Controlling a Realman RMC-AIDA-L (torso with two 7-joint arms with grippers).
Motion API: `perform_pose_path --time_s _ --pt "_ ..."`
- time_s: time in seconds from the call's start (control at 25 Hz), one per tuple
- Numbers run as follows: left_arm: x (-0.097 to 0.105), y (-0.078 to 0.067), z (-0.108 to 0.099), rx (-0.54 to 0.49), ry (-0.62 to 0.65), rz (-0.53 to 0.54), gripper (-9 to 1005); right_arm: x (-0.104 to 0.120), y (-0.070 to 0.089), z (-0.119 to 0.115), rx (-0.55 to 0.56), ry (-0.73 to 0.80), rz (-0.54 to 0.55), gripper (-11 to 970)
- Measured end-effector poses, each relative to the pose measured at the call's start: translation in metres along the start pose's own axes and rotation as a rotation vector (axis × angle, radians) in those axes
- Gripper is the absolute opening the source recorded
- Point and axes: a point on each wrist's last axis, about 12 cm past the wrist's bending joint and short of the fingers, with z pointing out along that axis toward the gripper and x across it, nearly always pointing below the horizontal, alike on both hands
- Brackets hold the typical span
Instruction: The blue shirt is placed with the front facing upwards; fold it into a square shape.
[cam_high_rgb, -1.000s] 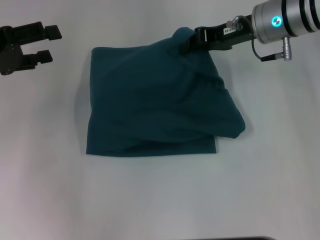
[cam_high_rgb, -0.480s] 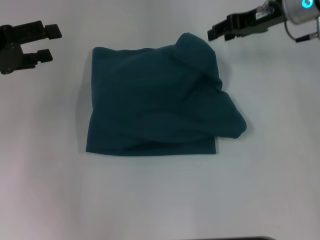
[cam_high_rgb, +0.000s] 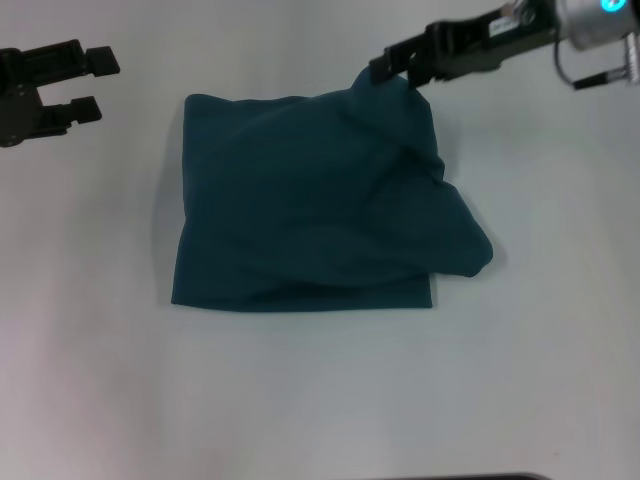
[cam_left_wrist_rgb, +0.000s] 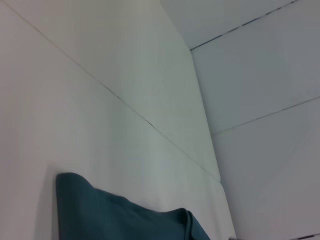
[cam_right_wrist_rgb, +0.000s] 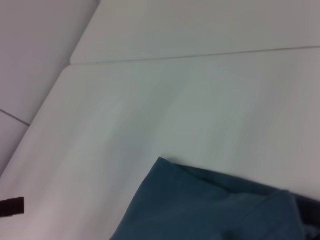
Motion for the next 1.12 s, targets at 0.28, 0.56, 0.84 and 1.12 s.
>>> perform_pose_path --time_s 0.28,0.56,0.84,1.12 --pt "-0.002 0.001 -0.005 0.002 -0.029 -0.011 846 0.020 -0.011 0.048 0.073 0.003 0.029 703" --pt "-0.003 0.000 -0.005 0.006 -0.028 -0.011 846 0.018 -0.006 0.069 0.160 -0.030 -0.036 703" --pt "-0.003 0.000 -0.005 0.008 -0.027 -0.011 847 -0.003 0.008 0.032 0.066 -0.043 -0.056 703" --pt "-0.003 0.000 -0.007 0.008 -0.038 -0.010 847 0.011 0.016 0.035 -0.031 0.042 -0.019 704"
